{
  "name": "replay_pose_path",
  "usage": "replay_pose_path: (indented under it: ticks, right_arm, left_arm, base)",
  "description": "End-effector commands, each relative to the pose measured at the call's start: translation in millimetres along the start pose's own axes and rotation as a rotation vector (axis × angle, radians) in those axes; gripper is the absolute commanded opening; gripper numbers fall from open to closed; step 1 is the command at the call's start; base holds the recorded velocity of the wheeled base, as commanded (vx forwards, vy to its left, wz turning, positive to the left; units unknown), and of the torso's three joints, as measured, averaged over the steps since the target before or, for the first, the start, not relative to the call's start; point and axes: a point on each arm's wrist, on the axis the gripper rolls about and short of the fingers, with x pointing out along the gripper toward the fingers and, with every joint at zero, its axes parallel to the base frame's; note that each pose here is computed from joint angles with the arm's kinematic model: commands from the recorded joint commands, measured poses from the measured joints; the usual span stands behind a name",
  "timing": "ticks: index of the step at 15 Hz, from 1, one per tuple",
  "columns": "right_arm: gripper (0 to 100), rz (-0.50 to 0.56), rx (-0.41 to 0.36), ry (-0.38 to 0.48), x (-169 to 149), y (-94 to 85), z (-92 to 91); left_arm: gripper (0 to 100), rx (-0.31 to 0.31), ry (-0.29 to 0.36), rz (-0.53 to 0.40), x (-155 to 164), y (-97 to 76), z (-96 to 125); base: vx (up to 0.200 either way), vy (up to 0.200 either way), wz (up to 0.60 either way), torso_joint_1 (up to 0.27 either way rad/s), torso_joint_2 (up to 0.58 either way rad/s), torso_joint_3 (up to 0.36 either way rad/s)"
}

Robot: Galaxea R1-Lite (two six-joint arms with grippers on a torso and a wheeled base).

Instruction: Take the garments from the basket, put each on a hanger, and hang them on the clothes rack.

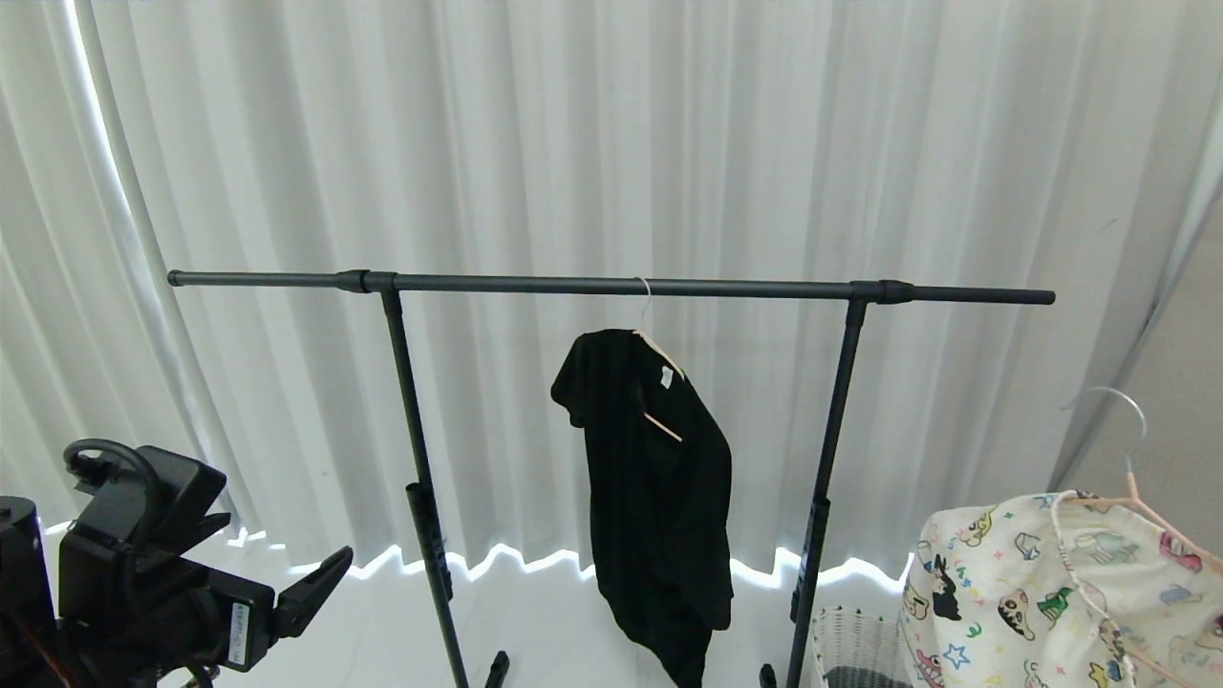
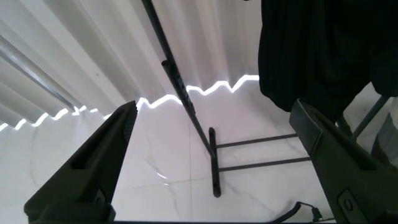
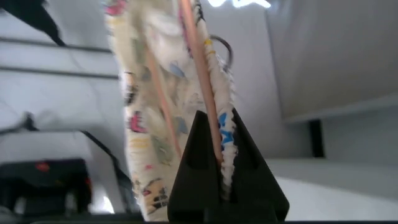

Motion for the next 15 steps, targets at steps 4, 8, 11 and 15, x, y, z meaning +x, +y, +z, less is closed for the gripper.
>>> replay_pose_path:
  ticks: [4,8,11,15]
  right_arm:
    - [0,0.128,0.019,-0.101,33,47.6,42.3]
    - [0,0.156,0.027,-0.24,41,56.6,61.3]
    - [0,0.173,-0.012,-0.256,39,60.5,61.3]
    - [0,0.221,-0.035,-0.301,35,71.7,64.7]
  left_arm:
    - [100,0.021,-0.006,-0.002,0,-0.3,1]
    - [100,0.021,-0.012,0.0,-1,-0.1,2]
    - [100,0.021,-0.018,-0.002,-1,0.0,3]
    - [100,0.022,-0.028,-0.018,-1,-2.4,5]
  base:
    - [0.0,0.0,0.0,0.0,0.0,0.0]
    - [0.0,0.0,0.0,0.0,0.0,0.0]
    - [0.0,0.0,0.0,0.0,0.0,0.0]
    - [0.05,0.0,0.0,-0.001,0.0,0.002]
